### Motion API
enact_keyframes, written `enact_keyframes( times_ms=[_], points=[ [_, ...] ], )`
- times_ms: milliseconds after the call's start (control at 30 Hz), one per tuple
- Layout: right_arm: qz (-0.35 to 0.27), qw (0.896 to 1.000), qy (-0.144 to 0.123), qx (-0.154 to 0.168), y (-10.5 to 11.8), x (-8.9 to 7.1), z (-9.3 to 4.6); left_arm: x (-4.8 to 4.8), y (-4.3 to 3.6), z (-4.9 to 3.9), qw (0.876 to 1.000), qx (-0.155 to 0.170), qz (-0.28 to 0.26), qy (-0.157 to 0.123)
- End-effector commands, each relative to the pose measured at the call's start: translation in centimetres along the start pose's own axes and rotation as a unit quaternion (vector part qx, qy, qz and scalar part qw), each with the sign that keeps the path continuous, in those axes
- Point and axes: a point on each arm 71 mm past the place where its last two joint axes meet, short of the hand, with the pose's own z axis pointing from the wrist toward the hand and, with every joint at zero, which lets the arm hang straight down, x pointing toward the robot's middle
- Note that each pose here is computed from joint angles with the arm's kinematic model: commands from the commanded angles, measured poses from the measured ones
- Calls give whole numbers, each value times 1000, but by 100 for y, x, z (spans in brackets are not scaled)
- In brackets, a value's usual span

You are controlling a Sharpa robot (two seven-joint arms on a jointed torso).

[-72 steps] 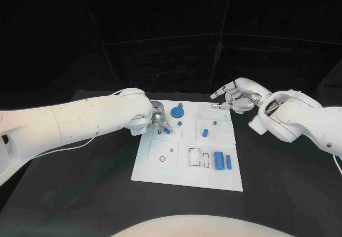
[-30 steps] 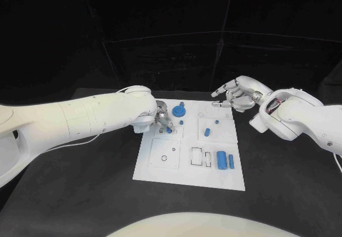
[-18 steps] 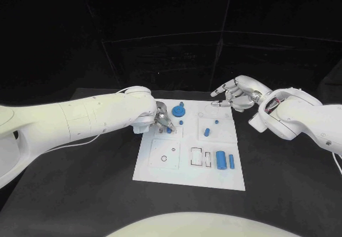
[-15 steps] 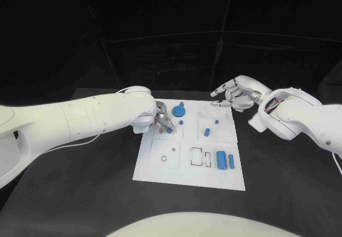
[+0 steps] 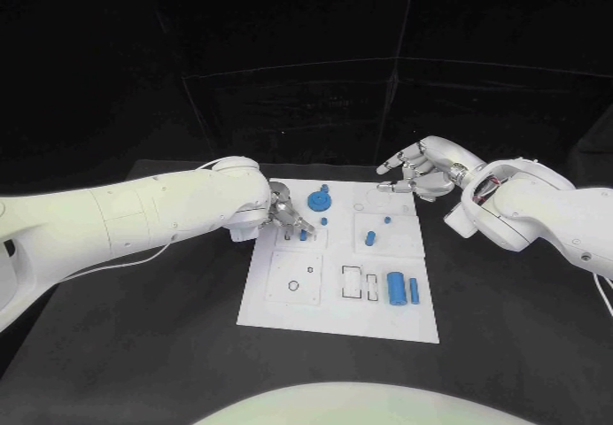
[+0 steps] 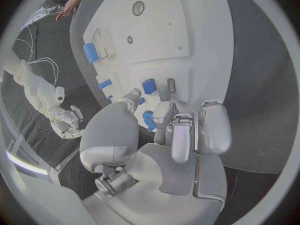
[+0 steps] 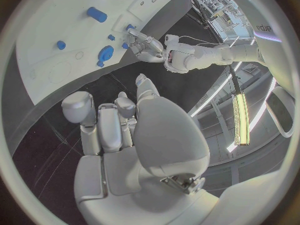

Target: Assemble the parts on the task board

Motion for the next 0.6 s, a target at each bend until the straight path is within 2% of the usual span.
enact_keyframes(
  times_ms=[33, 200, 333, 433, 600],
  points=[
    [-2, 1000, -5, -4, 1, -23, 3, -85, -19, -55, 999, 28, -29, -34],
    [-3, 1000, -12, -2, -22, -44, 11, -192, -16, -163, 994, 60, -68, -57],
    [-4, 1000, -14, -1, -39, -55, 15, -293, 16, -233, 993, 67, -79, -64],
    [-4, 1000, -14, 0, -46, -59, 17, -373, 66, -241, 994, 56, -71, -52],
    [-4, 1000, -14, 0, -49, -58, 24, -494, 123, -175, 999, 30, -37, -25]
  ],
)
